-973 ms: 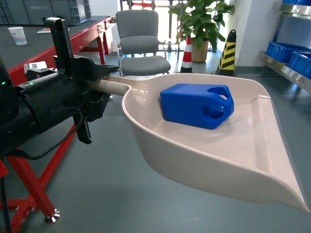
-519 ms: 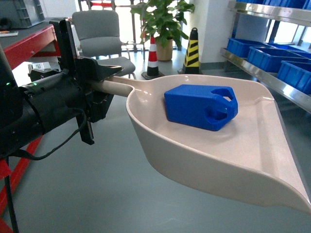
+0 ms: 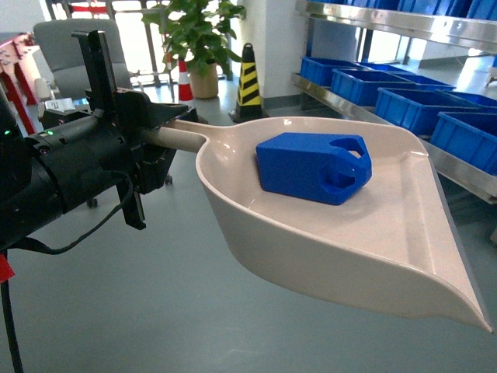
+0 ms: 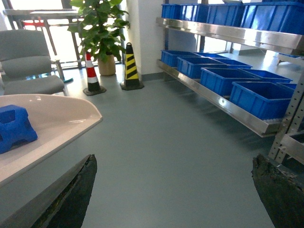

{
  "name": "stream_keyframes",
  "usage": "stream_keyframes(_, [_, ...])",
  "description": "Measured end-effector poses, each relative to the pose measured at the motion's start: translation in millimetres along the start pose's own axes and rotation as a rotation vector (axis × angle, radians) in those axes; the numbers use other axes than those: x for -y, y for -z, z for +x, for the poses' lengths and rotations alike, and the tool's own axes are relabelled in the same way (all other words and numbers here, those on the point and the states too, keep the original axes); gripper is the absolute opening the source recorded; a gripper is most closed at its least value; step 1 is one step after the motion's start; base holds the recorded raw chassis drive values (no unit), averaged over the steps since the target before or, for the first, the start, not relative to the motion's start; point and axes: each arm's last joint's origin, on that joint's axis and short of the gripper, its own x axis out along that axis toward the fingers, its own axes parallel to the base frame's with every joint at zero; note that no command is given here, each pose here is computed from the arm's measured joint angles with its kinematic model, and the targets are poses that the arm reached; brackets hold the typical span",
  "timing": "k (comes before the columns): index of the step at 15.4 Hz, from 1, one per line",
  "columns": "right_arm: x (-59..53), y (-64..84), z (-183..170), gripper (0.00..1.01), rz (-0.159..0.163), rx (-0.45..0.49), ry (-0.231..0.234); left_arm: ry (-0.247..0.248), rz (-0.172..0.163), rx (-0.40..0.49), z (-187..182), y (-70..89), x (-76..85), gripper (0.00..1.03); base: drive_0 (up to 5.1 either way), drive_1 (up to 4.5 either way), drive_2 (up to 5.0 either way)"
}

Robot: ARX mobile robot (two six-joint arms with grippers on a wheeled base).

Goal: Place part in tray to right shelf

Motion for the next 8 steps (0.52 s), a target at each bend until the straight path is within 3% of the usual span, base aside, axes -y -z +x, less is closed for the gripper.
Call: stream_keyframes(8, [0.0,0.0,0.0,0.98,0.000,0.000,0.000,0.000,0.000,-0.003,0.1,0.5,0.0,0.13,-1.7,-1.71,-1.7])
